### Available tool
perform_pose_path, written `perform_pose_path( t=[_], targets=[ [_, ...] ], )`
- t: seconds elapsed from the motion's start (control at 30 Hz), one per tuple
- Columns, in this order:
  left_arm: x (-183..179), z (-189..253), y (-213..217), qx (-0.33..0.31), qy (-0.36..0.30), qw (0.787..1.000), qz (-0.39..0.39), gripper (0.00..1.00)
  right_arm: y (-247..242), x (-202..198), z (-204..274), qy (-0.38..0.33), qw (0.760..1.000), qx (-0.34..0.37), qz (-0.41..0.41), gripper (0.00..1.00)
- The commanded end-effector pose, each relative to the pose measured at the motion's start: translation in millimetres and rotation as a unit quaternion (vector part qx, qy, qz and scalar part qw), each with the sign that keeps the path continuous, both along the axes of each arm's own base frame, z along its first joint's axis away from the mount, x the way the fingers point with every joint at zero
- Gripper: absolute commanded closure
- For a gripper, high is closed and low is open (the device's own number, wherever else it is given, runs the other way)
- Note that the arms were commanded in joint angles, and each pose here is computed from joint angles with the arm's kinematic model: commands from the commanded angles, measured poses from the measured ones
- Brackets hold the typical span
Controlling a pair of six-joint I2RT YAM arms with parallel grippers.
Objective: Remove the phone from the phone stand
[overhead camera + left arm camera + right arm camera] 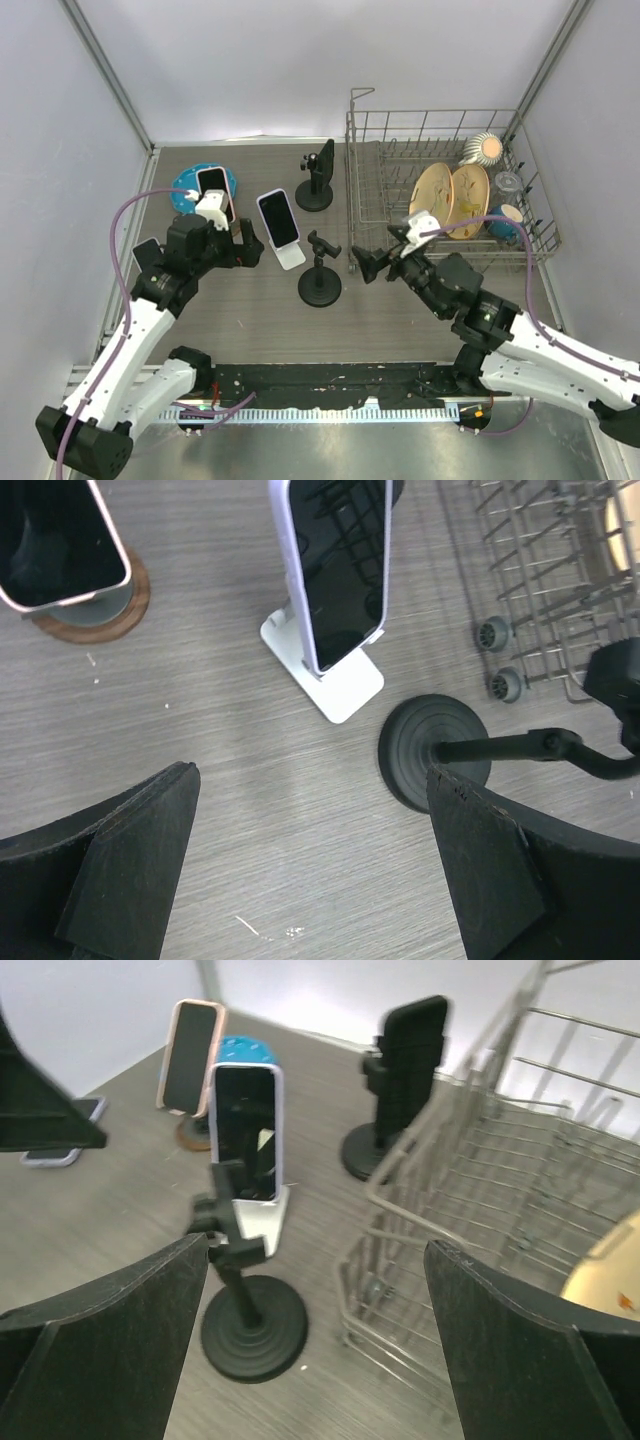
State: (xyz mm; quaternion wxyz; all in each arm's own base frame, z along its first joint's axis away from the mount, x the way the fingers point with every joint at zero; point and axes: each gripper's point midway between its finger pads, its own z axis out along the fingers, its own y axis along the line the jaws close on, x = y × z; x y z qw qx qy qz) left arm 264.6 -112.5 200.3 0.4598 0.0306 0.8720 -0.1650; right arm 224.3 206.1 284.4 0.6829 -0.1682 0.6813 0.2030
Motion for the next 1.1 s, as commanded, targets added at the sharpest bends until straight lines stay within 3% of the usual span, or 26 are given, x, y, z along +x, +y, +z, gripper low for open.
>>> perform_pose_path(
  t=[0.0, 0.37, 0.53, 0.7, 0.9, 1.0, 1.07],
  targets=[
    [-2.0, 28.6, -10.4, -0.005, -0.08, 0.995, -0.055, 0.0, 41.6, -18.1, 12.6, 0.05, 0.992, -0.039, 0.11, 0.06],
    [-27.5, 52.0, 30.1, 0.068, -0.162, 0.984, -0.022, 0.0, 99.0, 4.7, 3.3, 0.149, 0.97, -0.138, 0.136, 0.06],
    [-33.1, 53.4, 38.6, 0.051, -0.209, 0.977, 0.005, 0.0, 120.4, 18.5, -21.1, 0.19, 0.955, -0.187, 0.133, 0.07],
    [-36.3, 59.2, 44.0, 0.045, -0.215, 0.975, 0.022, 0.0, 126.8, 28.7, -45.9, 0.219, 0.94, -0.23, 0.122, 0.09],
    [-42.6, 64.2, 45.7, 0.038, -0.227, 0.973, 0.025, 0.0, 129.3, 34.6, -69.4, 0.242, 0.926, -0.266, 0.115, 0.16],
    [-43.7, 65.1, 45.6, 0.037, -0.229, 0.972, 0.025, 0.0, 126.6, 38.8, -77.3, 0.248, 0.922, -0.277, 0.106, 0.26],
    [-44.0, 65.4, 45.7, 0.037, -0.231, 0.972, 0.025, 0.0, 122.9, 43.0, -79.0, 0.25, 0.921, -0.282, 0.097, 0.4]
  ],
)
